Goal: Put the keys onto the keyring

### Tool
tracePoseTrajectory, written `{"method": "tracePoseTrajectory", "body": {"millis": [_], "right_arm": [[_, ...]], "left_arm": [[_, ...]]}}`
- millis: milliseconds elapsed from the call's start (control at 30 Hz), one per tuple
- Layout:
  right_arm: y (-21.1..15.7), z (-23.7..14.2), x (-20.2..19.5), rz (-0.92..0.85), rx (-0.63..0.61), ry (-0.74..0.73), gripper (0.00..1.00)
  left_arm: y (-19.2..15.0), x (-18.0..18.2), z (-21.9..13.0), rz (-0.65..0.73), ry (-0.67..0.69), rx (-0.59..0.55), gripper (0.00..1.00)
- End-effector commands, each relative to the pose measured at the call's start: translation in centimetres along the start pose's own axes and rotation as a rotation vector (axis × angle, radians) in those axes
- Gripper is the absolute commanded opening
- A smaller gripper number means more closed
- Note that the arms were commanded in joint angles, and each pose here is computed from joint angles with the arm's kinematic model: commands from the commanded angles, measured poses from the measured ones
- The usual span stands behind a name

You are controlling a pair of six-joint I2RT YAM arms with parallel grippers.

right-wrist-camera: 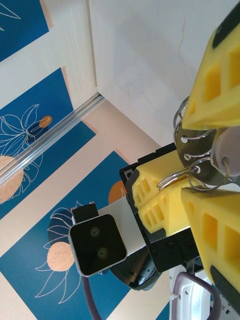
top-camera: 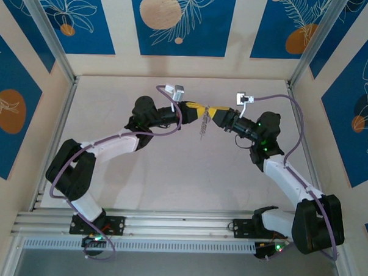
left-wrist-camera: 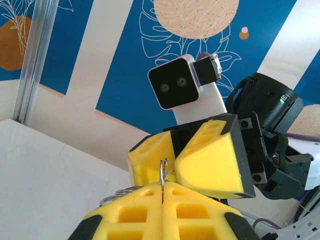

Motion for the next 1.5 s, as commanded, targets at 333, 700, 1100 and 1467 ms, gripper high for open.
{"method": "tracePoseTrajectory", "body": {"millis": [333,700,1100,1467], "right_arm": [[1.1,0.7,1.4,-0.056,-0.004,0.063,0.18],[1.1,0.6,0.9,-0.055,-0.007,0.052,0.0],[2.3,-1.3,0.9,-0.063,-0.047,0.039,0.33],[1.2,-1.8,1.7,-0.076,-0.003,0.084,0.44]], "left_arm": [[0.7,-1.1,0.6,0.034,-0.053,-0.01,0.0],[0.8,-0.9,0.7,0.033,-0.048,-0.008,0.0],[1.1,-1.5,0.5,0.046,-0.061,-0.01,0.0],[2.0,-2.3,0.7,0.058,-0.097,-0.013,0.0]]}}
Point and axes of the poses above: each hand's point on the last joint's axis, 136 mm out from that joint toward the fingers, its own z axis out along the fingers, its own x axis along the line the jaws close on, y = z × x, the point moved 5 cm from there along -z, back along the fingers, and after that the axes turned 5 degrees about -z, right-handed, at the moved point
